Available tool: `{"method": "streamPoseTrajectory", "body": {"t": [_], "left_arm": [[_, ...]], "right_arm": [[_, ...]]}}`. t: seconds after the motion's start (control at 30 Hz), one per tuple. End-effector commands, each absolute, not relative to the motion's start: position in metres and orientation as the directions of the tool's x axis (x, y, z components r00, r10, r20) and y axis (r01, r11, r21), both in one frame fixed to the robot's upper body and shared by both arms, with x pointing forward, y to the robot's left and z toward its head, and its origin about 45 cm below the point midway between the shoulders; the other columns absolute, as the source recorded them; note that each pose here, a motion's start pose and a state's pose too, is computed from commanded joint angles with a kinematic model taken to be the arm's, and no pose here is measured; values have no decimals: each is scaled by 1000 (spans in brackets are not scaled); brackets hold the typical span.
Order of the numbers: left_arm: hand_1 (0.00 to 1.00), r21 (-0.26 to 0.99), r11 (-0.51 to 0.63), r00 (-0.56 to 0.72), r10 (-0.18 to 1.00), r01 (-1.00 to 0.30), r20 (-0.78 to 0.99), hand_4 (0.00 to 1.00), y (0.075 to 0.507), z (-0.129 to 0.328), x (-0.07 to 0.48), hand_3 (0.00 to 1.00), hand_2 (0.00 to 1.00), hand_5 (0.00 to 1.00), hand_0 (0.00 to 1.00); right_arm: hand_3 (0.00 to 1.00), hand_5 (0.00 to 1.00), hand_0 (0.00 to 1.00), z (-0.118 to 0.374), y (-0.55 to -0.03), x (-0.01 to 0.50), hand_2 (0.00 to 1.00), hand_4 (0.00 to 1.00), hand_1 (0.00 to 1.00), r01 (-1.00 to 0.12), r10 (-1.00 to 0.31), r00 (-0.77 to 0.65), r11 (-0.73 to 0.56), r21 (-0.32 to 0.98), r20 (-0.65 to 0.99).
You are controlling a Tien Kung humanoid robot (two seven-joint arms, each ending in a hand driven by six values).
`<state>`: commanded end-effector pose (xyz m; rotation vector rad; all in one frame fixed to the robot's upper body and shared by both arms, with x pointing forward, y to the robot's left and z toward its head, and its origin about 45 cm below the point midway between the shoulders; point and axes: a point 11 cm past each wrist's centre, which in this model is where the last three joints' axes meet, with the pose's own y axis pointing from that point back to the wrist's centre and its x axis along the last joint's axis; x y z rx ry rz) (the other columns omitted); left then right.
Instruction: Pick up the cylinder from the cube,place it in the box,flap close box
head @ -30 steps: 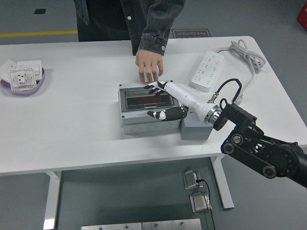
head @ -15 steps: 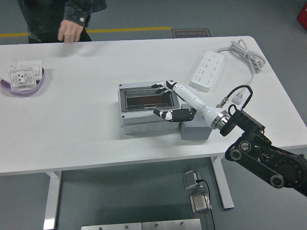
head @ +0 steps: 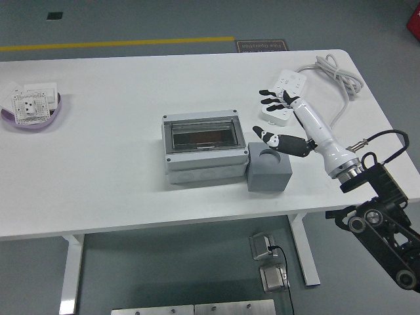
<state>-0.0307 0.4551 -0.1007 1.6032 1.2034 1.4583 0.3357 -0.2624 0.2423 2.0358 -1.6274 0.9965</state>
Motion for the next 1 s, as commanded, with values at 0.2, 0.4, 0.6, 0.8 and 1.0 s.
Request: {"method": "streamPoseTrajectory", "body": {"t": [0.2, 0.4, 0.6, 0.8, 1.0], "left_arm": [[735, 909, -368, -43, 923, 196, 383, 735, 456, -100, -29, 841, 734, 376, 710], [735, 907, -369, -49, 921, 202, 386, 735, 458, -99, -33, 839, 733, 376, 710], [735, 907, -364, -59, 922, 213, 384, 734, 456, -100, -40, 839, 734, 376, 710], [735, 910, -361, -66, 922, 205, 381, 734, 455, -101, -36, 839, 733, 376, 709], [734, 910, -364, -65, 922, 198, 383, 734, 457, -100, -31, 838, 732, 377, 709]], "right_arm": [[810, 284, 723, 245, -300, 334, 732, 761, 663, -972, -756, -30, -131, -196, 653], [803, 286, 716, 246, -328, 332, 729, 761, 661, -979, -762, -100, -41, -202, 640], [797, 287, 714, 241, -342, 327, 729, 762, 660, -980, -783, -137, 16, -200, 607], [798, 283, 711, 240, -354, 325, 730, 768, 660, -976, -809, -171, 62, -207, 563], [794, 291, 714, 243, -358, 326, 728, 772, 659, -973, -816, -189, 80, -218, 546]]}}
